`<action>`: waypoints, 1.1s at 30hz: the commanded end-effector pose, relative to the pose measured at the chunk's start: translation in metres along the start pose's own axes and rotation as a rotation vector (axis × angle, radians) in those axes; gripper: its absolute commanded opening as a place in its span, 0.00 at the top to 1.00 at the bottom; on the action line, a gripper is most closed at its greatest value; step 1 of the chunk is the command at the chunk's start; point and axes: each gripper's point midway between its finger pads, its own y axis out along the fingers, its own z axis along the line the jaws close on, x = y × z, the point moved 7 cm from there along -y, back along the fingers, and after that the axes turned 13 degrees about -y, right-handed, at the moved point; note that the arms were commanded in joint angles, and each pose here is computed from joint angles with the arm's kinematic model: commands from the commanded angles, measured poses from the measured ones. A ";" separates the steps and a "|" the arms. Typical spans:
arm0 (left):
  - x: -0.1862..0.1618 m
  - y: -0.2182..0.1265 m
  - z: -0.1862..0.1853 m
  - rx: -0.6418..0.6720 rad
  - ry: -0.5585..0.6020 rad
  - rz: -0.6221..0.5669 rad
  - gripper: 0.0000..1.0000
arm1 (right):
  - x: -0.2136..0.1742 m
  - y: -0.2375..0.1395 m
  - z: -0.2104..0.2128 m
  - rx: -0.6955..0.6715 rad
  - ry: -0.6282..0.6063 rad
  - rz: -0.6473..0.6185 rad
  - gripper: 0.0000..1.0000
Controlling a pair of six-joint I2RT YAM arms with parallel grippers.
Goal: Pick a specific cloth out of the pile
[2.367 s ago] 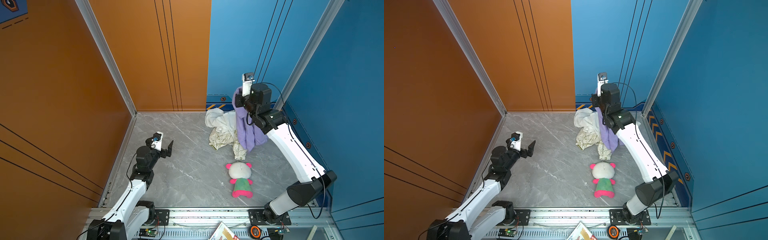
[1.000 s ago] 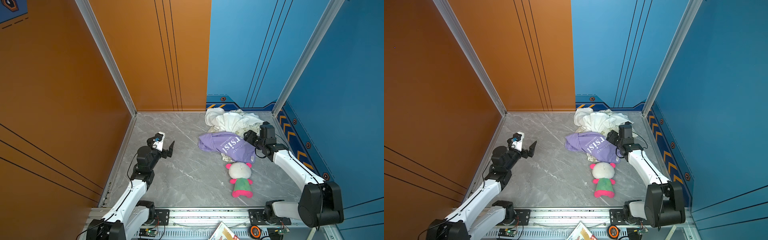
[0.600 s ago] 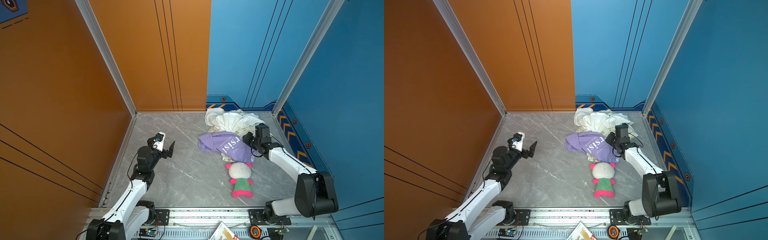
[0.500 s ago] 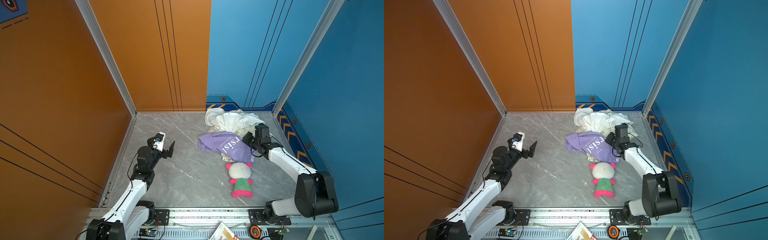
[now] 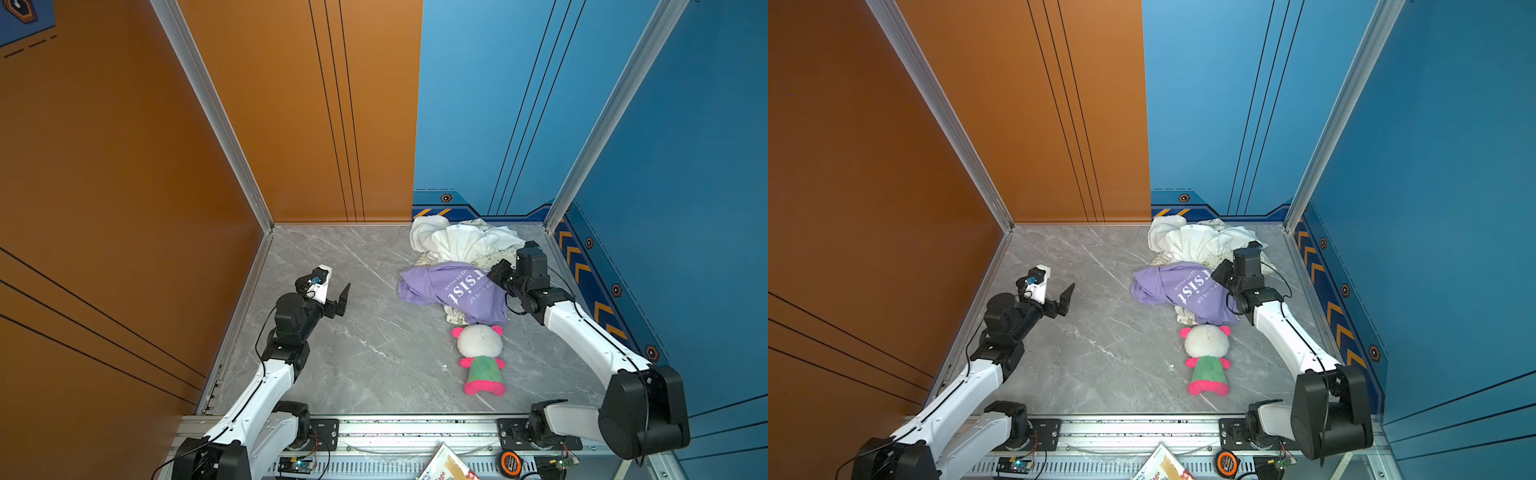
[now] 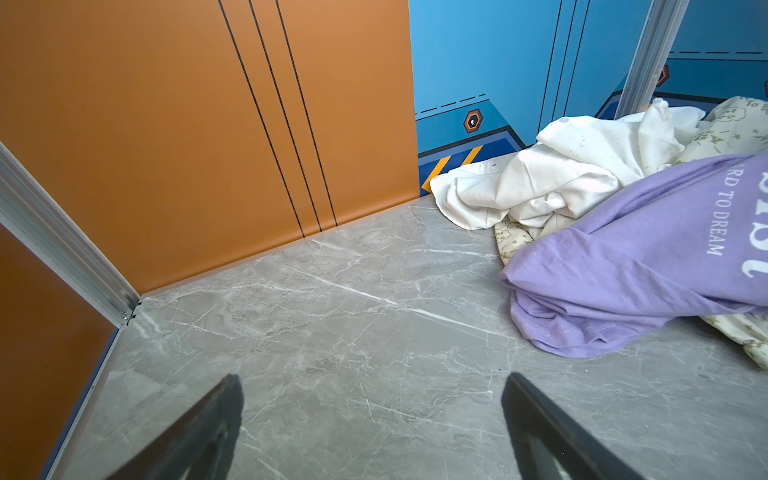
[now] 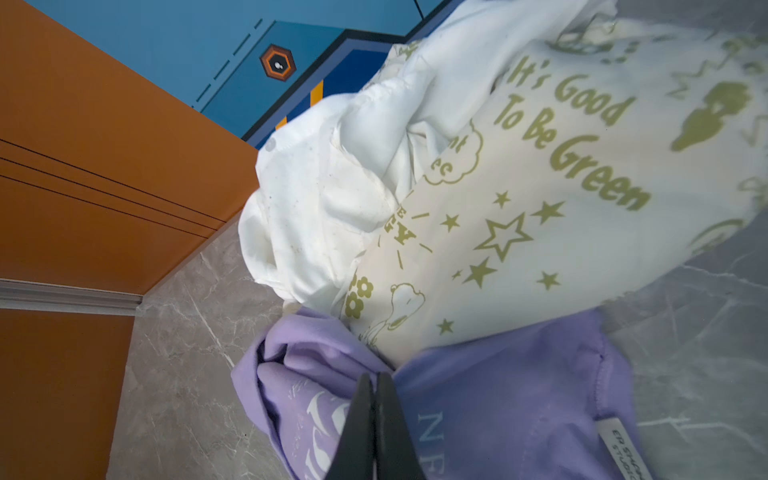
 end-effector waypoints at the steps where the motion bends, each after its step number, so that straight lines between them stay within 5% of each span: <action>1: 0.000 -0.002 -0.002 0.002 0.019 -0.014 0.02 | 0.026 -0.025 0.007 -0.015 0.000 -0.143 1.00; 16: 0.002 -0.002 -0.002 -0.002 0.024 -0.017 0.02 | 0.098 -0.111 0.041 -0.014 -0.007 -0.535 1.00; 26: 0.004 -0.003 -0.002 0.001 0.029 -0.027 0.02 | 0.141 -0.131 0.123 0.063 -0.224 -0.639 1.00; 33: 0.005 -0.005 -0.002 0.005 0.029 -0.034 0.02 | 0.150 -0.112 0.199 0.199 -0.341 -0.631 1.00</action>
